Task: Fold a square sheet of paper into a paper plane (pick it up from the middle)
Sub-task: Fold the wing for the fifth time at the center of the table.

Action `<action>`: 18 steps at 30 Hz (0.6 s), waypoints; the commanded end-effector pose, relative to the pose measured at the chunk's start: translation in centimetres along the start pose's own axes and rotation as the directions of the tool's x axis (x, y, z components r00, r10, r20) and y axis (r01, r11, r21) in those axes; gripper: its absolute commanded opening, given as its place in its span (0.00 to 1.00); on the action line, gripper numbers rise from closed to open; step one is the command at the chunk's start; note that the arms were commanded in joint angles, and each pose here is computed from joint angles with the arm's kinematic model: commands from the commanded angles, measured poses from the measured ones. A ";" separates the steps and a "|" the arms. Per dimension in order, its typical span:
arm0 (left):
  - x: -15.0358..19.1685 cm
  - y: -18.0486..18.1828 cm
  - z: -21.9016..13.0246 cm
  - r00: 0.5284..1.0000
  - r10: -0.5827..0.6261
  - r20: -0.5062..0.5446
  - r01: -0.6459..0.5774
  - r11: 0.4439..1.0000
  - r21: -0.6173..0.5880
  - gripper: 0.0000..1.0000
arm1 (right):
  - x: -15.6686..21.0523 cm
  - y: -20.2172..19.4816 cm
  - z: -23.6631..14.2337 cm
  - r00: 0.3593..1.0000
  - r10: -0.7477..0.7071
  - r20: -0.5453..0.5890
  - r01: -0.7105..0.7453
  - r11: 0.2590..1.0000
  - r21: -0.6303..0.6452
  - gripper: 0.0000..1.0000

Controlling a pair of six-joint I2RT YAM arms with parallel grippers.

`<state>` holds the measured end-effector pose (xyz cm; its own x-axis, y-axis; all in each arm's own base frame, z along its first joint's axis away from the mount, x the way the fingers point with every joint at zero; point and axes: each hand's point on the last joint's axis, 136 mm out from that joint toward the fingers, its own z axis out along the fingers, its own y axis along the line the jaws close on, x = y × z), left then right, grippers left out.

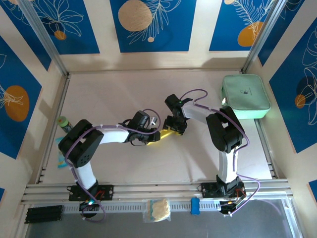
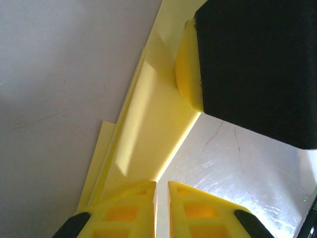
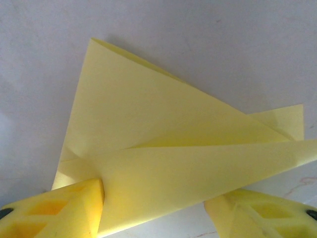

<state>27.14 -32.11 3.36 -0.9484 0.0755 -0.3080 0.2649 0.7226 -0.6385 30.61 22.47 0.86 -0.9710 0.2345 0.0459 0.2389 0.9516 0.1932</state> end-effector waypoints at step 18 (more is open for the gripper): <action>0.5 1.7 0.9 0.999 -0.041 -0.011 0.041 0.998 -0.051 0.14 | 1.2 -3.6 6.5 0.998 0.001 -0.067 0.007 0.992 0.124 0.62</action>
<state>27.26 -31.96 2.90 -0.9514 0.0661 -0.3006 0.2508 0.7328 -0.6325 30.61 22.46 0.84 -0.9710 0.2346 0.0462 0.2391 0.9518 0.1924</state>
